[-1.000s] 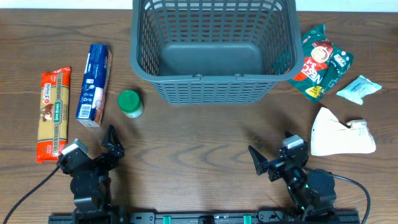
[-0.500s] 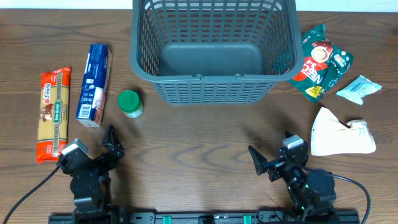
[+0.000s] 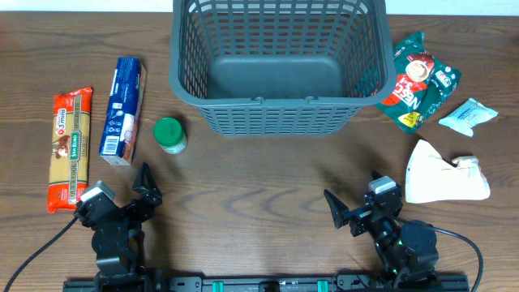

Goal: Pack container

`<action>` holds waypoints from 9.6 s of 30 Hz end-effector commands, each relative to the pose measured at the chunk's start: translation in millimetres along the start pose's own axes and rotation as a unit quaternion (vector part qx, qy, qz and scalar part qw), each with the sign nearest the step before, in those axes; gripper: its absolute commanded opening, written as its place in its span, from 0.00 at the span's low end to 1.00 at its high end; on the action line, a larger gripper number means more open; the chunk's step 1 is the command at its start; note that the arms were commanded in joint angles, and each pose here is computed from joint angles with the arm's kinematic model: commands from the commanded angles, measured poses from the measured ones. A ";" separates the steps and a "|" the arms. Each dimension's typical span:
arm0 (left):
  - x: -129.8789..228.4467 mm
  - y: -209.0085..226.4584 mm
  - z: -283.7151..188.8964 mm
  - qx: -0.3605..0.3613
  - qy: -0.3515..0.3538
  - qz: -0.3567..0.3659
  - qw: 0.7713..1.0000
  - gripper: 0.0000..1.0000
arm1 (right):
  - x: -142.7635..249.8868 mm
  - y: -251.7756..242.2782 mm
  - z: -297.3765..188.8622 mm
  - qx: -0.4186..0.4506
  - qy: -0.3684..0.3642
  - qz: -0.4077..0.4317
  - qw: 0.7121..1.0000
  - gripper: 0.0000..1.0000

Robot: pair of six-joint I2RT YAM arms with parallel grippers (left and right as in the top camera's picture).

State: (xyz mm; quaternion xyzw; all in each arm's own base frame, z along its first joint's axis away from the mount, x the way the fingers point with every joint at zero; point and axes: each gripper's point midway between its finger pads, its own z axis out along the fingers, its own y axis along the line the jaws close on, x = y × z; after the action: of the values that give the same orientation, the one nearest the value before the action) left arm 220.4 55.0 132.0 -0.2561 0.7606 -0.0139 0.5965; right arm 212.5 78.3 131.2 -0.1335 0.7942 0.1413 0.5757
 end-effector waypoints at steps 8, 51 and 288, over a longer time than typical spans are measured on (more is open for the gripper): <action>8.6 4.6 2.8 -0.007 0.008 -0.001 1.000 0.99 | -21.0 -11.1 -6.5 0.036 -0.032 0.034 0.998 0.99; 8.6 4.6 2.8 -0.007 0.008 -0.001 1.000 0.98 | -364.9 -128.4 -101.2 0.404 -0.032 0.019 0.914 0.99; 8.6 4.6 2.8 -0.007 0.008 -0.001 1.000 0.99 | -50.4 -314.5 103.0 0.398 0.404 0.354 0.744 0.99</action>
State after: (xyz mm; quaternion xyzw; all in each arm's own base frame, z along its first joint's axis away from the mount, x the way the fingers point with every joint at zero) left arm 220.5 54.5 131.8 -0.2554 0.7610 -0.0152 0.5962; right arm 438.9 -165.2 158.3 0.3394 0.9270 -0.0540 0.1500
